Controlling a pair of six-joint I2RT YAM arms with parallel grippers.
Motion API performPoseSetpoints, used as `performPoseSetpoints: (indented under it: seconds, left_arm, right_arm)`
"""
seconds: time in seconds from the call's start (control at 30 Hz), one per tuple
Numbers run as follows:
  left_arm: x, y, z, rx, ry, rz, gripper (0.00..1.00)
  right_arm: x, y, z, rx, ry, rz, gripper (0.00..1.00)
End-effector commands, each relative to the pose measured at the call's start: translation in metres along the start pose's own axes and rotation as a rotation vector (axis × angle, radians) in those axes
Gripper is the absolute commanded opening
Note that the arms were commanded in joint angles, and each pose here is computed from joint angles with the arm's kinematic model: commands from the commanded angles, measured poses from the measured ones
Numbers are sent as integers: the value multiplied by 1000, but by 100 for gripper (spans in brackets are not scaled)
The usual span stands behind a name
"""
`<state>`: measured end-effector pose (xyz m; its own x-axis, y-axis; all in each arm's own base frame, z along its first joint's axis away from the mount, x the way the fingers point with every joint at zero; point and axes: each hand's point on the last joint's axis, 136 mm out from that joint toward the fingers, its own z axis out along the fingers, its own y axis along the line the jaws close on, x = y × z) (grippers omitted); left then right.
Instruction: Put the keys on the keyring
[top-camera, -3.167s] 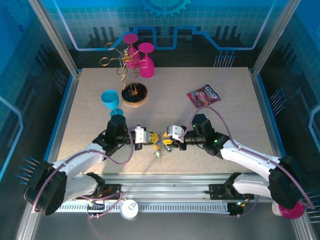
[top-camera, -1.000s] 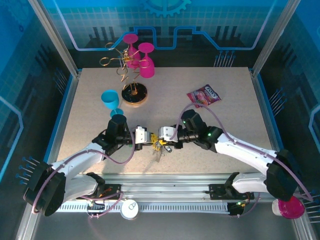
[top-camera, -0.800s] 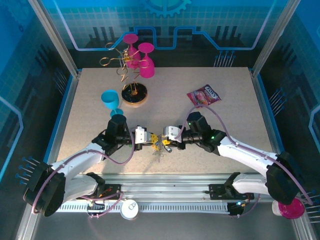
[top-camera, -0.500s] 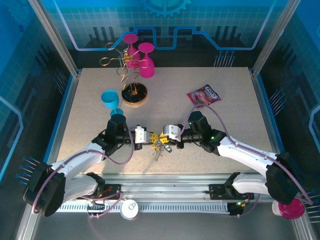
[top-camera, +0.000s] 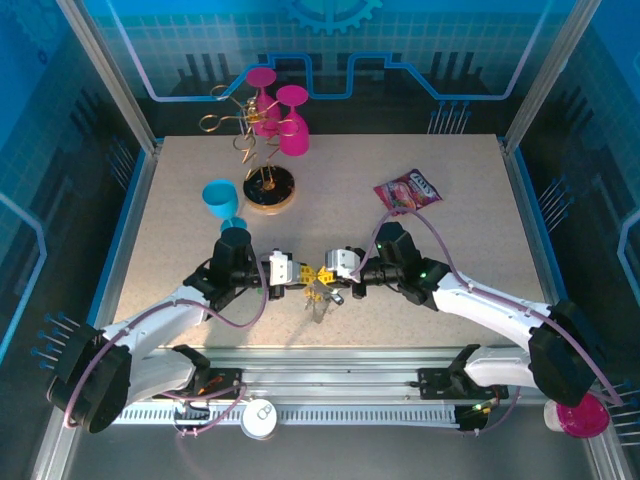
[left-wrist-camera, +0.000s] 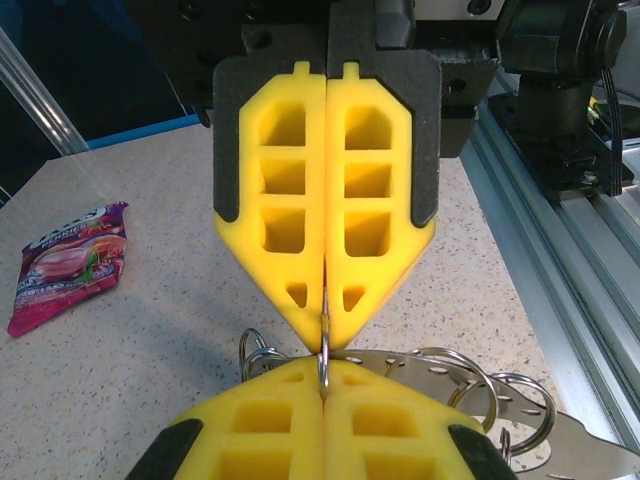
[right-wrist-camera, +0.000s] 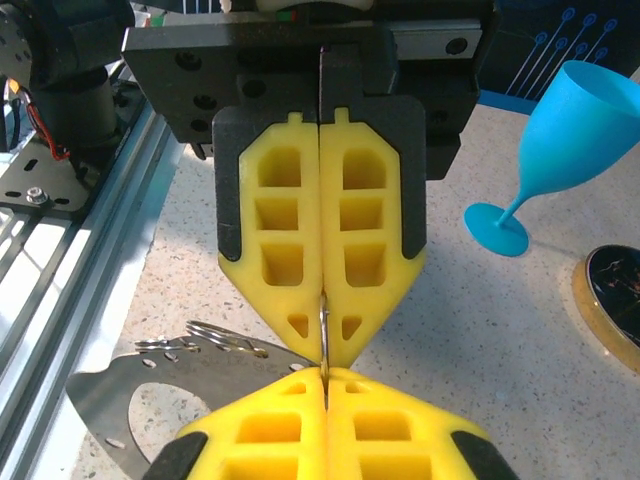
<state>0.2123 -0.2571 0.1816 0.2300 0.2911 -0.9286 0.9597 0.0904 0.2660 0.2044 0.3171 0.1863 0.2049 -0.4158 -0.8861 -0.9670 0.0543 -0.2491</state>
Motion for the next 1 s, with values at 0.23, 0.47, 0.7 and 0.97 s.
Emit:
performPoseSetpoints:
  seconds: [0.23, 0.47, 0.7, 0.97]
  left_arm:
    - [-15, -4, -3, 23, -30, 50, 12]
    - [-15, -4, -3, 28, -18, 53, 14]
    - [-12, -4, -2, 36, -9, 46, 13]
    - [-9, -4, -1, 38, 0, 36, 14]
  right_arm:
    - [-7, 1, 0, -20, 18, -55, 0]
    - [-5, 3, -2, -45, 56, -70, 0]
    - [-12, 5, 0, -56, 32, -77, 0]
    - [-20, 5, 2, -54, -13, -63, 0]
